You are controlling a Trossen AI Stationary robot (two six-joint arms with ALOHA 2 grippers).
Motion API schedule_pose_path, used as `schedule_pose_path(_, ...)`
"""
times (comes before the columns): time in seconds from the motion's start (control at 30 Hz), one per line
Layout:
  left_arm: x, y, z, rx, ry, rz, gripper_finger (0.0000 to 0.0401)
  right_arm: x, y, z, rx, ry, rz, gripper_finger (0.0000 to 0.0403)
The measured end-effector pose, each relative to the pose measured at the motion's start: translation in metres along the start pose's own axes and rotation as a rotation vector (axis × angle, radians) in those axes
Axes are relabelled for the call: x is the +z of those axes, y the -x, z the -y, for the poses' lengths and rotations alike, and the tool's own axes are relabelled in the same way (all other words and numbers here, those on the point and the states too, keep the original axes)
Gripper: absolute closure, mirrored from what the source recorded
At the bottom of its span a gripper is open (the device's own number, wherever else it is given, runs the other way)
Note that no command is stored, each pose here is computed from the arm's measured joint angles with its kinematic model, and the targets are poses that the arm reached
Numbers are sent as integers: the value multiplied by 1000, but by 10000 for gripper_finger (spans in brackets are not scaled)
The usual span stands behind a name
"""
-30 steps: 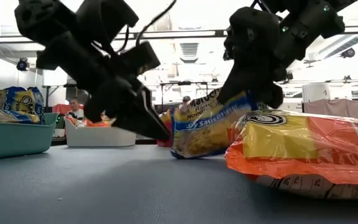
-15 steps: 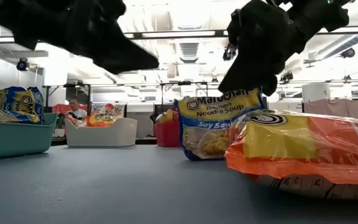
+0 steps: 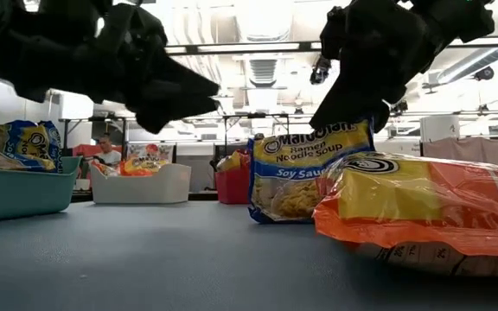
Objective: Sort Maruchan noodles
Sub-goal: Put the blue noodle pack into the green bin
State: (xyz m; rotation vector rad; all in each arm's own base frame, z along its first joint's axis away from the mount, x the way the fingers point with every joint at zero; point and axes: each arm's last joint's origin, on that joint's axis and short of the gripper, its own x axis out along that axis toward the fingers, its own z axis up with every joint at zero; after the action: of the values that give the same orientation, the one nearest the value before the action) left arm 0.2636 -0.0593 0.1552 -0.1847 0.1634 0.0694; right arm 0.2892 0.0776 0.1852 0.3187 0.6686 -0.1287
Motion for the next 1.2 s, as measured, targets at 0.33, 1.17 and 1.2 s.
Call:
schedule_pose_path(0.33,-23,-52,10,20,-59,-80,129,-5,4,-14,46,50,9,266)
schedule_pose_path(1.17,-35,-75,11,-68,-52,-77,198,-9,6,-22,54,126,22,266)
schedule_pose_path(1.2,-35,-75,11,-68,-52,-78,207,-9,6,-22,54,126,23,266)
